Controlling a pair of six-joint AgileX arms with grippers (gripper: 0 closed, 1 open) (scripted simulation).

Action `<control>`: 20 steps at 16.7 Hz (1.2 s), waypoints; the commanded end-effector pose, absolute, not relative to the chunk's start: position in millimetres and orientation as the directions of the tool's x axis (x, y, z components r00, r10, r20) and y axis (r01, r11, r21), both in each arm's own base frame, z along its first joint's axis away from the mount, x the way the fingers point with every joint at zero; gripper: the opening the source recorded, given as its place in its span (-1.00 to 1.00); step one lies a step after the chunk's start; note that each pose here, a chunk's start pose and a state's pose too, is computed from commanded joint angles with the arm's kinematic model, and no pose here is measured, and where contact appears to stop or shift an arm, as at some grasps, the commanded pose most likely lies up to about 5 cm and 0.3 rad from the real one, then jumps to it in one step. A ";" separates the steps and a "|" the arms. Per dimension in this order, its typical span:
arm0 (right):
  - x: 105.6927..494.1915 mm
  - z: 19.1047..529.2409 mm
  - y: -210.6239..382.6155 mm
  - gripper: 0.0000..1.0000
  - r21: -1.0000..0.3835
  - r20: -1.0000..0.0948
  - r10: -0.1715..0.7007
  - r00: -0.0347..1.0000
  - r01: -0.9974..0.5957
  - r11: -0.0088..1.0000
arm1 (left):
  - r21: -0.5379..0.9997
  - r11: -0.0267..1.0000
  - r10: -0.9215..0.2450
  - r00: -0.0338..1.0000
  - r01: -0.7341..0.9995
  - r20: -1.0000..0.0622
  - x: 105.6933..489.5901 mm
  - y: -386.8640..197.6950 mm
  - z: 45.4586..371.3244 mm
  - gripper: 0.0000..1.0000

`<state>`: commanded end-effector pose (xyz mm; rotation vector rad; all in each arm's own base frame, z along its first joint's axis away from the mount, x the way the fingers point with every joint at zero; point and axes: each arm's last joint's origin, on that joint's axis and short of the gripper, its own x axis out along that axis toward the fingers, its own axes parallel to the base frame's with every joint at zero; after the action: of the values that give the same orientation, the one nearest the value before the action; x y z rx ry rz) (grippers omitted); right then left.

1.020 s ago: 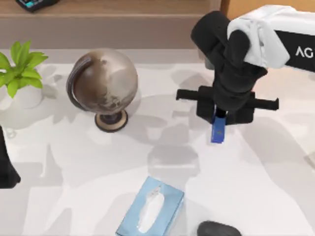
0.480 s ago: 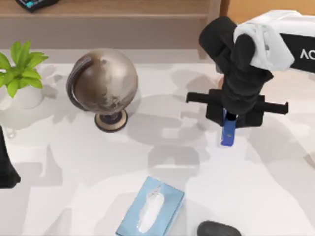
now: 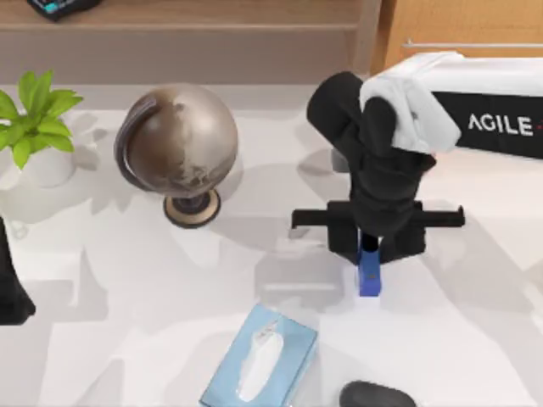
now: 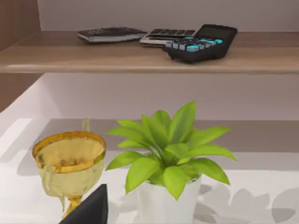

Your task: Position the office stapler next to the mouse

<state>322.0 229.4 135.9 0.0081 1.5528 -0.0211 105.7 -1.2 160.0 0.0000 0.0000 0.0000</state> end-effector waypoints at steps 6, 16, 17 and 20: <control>319.9 132.3 230.3 -0.85 -0.013 -1.000 -0.013 0.003 0.009 1.000 | 0.000 1.000 0.000 1.000 0.000 0.000 105.7 -1.2 160.0 1.00; 319.9 132.3 230.3 0.66 -0.013 -1.000 -0.013 0.003 0.009 1.000 | 0.000 1.000 0.000 1.000 0.000 0.000 105.7 -1.2 160.0 1.00; 319.9 132.3 230.3 0.81 -0.013 -1.000 -0.013 0.003 0.009 1.000 | 0.000 1.000 0.000 1.000 0.000 0.000 105.7 -1.2 160.0 1.00; 319.9 132.3 230.3 1.00 -0.013 -1.000 -0.013 0.003 0.009 1.000 | 0.000 1.000 0.000 1.000 0.000 0.000 105.7 -1.2 160.0 1.00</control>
<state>319.9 230.3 132.3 -0.0026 1.5676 -0.0173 105.7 -1.2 160.0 0.0000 0.0000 0.0000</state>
